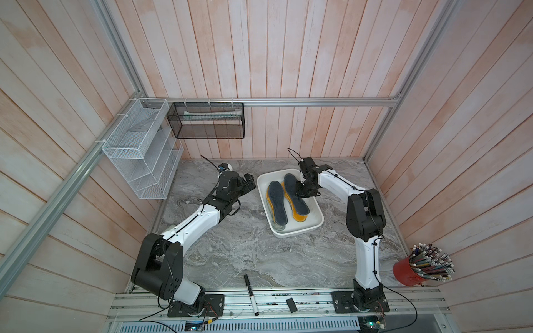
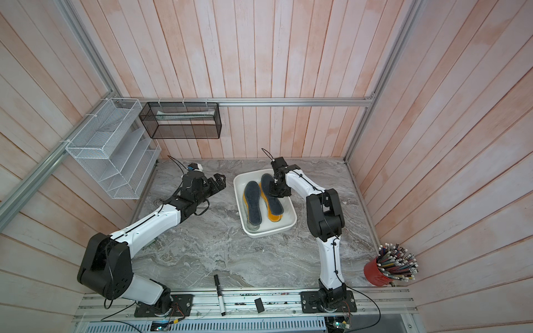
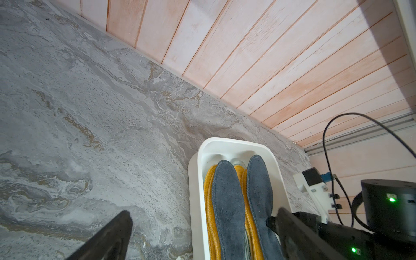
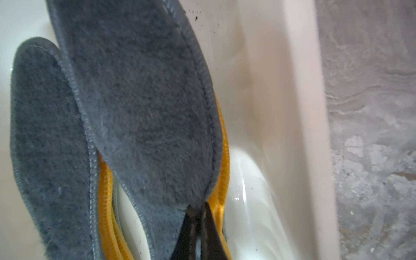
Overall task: Put the insoles into the storage box
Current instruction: Place the insole in the storage box.
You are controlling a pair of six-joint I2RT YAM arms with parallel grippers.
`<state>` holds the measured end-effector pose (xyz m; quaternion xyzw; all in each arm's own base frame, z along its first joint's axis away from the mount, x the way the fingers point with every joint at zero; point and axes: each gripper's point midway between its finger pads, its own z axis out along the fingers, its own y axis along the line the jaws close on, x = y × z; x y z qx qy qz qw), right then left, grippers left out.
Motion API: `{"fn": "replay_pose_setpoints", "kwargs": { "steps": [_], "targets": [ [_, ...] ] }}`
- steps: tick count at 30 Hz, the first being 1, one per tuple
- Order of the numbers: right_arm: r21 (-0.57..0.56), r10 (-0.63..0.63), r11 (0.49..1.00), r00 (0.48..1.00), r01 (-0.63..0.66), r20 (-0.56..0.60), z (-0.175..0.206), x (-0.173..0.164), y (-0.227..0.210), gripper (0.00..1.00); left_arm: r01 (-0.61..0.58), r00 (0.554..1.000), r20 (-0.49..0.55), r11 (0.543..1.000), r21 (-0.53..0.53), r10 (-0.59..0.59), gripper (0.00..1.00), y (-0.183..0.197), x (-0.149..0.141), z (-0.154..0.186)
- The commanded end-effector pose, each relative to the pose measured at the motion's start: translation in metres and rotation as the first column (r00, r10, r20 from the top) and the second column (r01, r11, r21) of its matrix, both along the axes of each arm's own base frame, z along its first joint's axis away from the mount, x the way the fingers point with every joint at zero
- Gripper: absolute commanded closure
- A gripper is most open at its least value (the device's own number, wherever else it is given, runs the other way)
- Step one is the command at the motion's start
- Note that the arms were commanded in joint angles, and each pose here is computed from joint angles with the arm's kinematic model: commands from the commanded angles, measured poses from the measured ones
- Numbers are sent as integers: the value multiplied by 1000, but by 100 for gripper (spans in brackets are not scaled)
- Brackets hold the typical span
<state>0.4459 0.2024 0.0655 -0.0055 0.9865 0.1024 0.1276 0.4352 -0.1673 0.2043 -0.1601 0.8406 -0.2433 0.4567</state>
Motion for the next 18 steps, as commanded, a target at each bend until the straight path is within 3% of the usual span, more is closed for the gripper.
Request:
{"fn": "replay_pose_setpoints", "kwargs": {
  "steps": [1,12,18],
  "targets": [
    [9,-5,1000,1000,5,-29,-6,0,2,87,-7,1000,0,1000,9,7,0,4,-2,-1],
    [7,2,1000,1000,-2,-31,-4,-2,1,70,-9,1000,-4,1000,8,9,0,6,-4,-3],
    [3,6,1000,1000,-6,12,15,0,-2,50,-9,1000,-3,1000,8,9,0,6,-3,-2]
  ]
}}
